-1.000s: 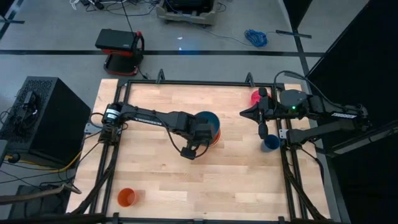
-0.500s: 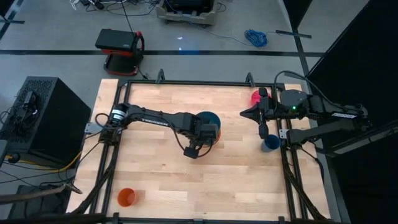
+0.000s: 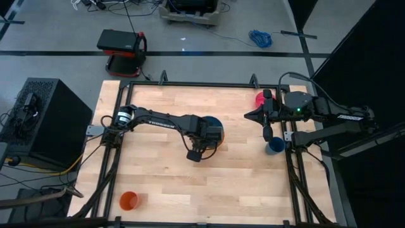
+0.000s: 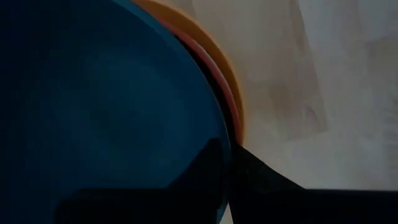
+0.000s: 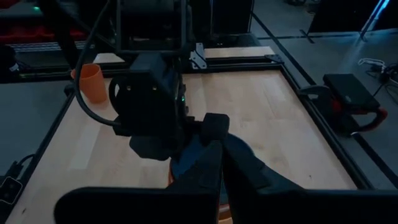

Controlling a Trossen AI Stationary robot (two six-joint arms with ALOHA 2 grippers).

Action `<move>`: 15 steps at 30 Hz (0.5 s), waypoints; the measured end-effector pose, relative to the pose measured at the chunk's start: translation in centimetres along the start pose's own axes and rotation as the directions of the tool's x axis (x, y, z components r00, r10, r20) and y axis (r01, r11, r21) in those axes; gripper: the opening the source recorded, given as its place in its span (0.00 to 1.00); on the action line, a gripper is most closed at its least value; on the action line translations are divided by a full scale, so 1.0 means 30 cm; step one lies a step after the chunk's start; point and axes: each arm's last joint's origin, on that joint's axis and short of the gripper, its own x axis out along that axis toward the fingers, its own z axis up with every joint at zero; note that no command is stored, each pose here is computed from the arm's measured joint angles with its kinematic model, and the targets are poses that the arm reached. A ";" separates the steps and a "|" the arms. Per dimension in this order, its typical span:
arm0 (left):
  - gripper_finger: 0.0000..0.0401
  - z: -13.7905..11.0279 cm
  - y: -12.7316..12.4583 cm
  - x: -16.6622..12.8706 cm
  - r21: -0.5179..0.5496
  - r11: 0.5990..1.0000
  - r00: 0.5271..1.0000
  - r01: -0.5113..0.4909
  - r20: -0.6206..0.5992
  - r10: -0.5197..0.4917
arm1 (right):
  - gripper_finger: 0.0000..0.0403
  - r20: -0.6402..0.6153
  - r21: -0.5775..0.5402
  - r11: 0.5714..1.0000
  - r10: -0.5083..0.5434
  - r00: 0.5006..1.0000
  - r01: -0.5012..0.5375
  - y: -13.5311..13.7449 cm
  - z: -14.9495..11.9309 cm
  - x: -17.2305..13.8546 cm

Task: Nest bowls inside each other
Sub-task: Stack the blue bowl on the orange bowl

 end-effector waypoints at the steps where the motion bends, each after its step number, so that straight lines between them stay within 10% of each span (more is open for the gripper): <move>1: 0.00 -0.001 0.000 -0.001 -0.002 1.000 1.000 0.006 -0.003 -0.006 | 0.00 0.000 0.000 1.000 0.000 1.000 0.000 0.000 0.000 0.000; 15: 0.00 -0.002 0.001 -0.054 -0.004 0.999 0.998 0.051 -0.027 -0.051 | 0.00 -0.019 0.001 1.000 -0.001 1.000 0.001 0.002 -0.002 0.020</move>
